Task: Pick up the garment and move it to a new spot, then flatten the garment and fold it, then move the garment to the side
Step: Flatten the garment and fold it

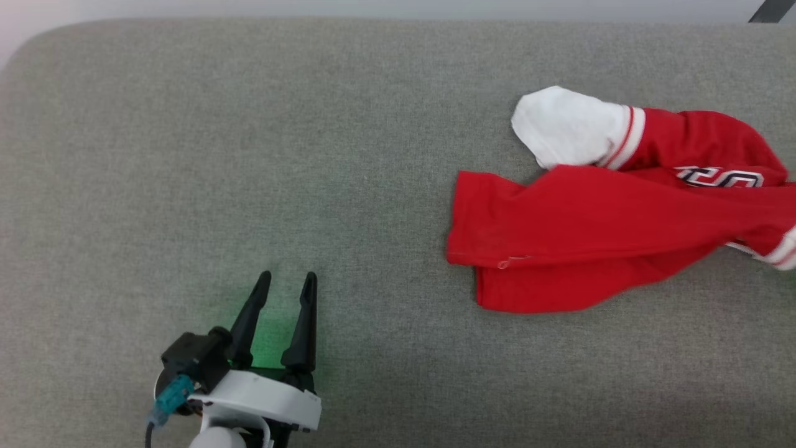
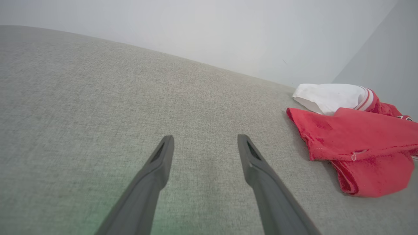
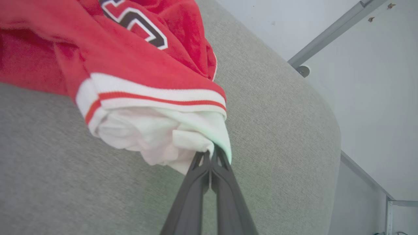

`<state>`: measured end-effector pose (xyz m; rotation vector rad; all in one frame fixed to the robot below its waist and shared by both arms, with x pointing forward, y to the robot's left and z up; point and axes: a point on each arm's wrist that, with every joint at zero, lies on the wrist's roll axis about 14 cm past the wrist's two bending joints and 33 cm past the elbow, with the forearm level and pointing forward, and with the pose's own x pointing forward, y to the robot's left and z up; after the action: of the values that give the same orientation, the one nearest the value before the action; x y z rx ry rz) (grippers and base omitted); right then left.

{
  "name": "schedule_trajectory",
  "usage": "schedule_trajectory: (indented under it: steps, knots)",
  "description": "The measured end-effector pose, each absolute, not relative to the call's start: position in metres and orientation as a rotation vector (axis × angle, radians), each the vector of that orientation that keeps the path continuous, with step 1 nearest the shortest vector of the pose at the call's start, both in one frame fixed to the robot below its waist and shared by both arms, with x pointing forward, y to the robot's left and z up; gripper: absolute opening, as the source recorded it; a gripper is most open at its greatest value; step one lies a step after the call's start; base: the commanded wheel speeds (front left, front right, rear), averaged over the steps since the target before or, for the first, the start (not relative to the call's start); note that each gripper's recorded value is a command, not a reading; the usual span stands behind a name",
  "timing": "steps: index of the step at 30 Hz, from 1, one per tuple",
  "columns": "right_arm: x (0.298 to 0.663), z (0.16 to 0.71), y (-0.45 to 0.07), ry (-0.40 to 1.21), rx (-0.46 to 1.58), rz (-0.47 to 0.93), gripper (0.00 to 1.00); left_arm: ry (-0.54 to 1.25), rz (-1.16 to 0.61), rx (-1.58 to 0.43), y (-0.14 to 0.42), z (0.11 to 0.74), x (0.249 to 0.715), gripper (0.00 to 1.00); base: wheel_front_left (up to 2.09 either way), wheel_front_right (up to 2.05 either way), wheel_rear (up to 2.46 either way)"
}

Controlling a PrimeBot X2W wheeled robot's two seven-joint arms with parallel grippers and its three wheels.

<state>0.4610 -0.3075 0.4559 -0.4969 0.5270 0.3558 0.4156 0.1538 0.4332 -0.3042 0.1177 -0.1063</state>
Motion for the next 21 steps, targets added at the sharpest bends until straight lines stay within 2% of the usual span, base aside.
schedule_trajectory:
  steps: [12,18,19,20,21]
  knots:
    - [0.433,0.398,-0.378,0.731,-0.541,0.178,0.0,0.136,-0.113,-0.279,0.159,0.425,0.423,1.0,0.0,0.0,0.0]
    - [0.425,0.391,-0.378,0.695,-0.483,0.134,0.0,0.107,-0.178,-0.254,0.151,0.435,0.438,1.0,0.0,0.0,0.0]
    - [0.425,0.391,-0.378,0.695,-0.483,0.134,0.17,0.107,-0.178,-0.254,0.151,0.435,0.438,1.0,0.0,0.0,0.0]
    - [0.427,0.395,-0.38,0.646,-0.454,0.101,0.44,0.091,-0.222,-0.236,0.144,0.441,0.447,1.0,0.0,0.0,0.0]
    - [0.427,0.395,-0.38,0.646,-0.454,0.101,1.0,0.091,-0.222,-0.236,0.144,0.441,0.447,1.0,0.0,0.0,0.0]
